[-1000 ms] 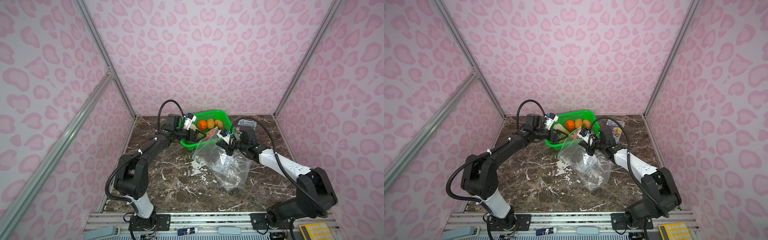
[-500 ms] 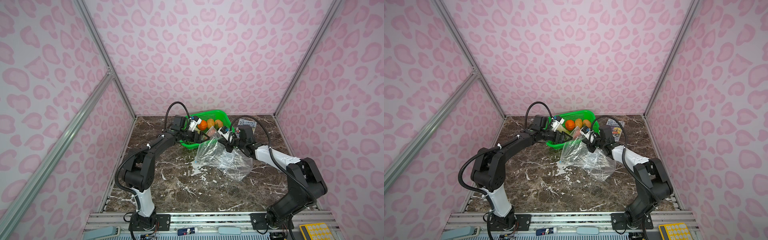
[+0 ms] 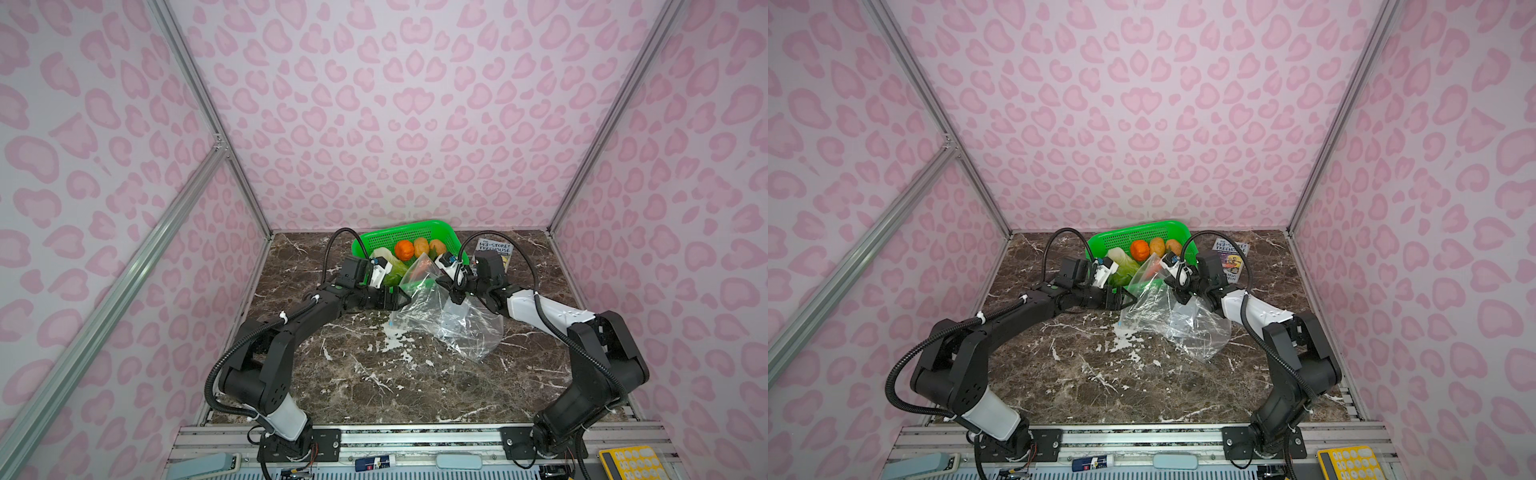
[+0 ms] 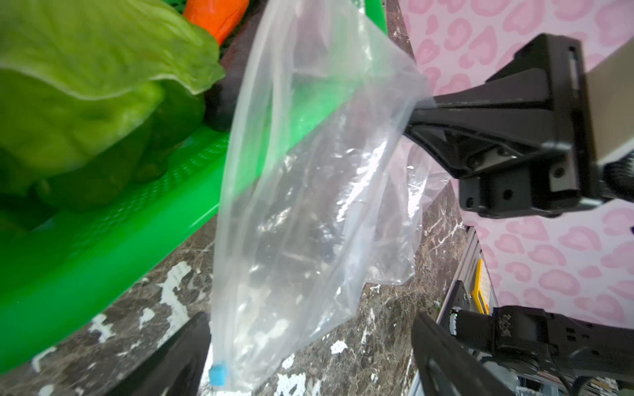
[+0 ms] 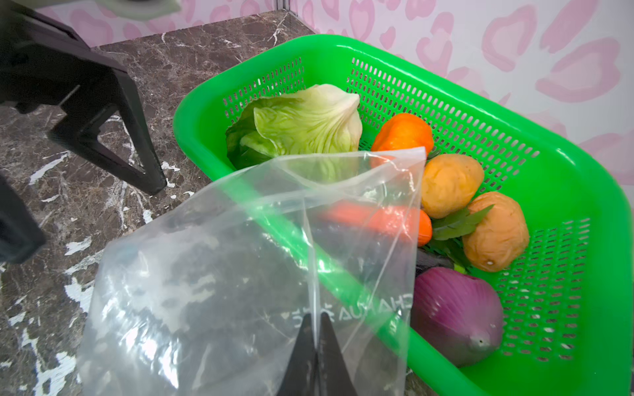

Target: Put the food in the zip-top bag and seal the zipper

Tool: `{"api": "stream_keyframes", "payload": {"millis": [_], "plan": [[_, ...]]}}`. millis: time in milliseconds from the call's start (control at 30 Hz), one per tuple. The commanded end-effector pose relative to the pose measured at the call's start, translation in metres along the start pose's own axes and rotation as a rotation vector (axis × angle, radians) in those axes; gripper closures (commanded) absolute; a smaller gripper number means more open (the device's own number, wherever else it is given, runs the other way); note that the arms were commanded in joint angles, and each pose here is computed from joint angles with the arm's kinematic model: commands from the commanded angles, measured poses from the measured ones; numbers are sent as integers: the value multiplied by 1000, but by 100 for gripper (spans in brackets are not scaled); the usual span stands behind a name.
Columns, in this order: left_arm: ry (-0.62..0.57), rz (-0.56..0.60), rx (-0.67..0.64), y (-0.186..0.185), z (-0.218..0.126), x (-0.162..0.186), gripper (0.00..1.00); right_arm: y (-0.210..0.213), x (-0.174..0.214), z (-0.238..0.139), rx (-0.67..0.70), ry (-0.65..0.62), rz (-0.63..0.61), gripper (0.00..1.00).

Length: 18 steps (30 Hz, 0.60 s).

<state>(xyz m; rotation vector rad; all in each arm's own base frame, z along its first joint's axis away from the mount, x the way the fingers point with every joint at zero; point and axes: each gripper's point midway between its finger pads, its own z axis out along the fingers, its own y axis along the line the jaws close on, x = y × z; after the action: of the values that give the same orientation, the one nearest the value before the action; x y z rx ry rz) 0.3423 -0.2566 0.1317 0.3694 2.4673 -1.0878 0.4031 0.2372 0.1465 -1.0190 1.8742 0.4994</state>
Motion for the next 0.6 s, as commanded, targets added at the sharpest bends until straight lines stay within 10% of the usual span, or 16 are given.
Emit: {"api": "stream_keyframes", "payload": {"millis": [0, 567], "plan": [[-20, -20, -22, 7, 5, -7, 7, -1, -3, -1, 9, -19, -10, 100], [-21, 56, 50, -10, 28, -21, 14, 1, -11, -3, -5, -43, -10, 100]]}}
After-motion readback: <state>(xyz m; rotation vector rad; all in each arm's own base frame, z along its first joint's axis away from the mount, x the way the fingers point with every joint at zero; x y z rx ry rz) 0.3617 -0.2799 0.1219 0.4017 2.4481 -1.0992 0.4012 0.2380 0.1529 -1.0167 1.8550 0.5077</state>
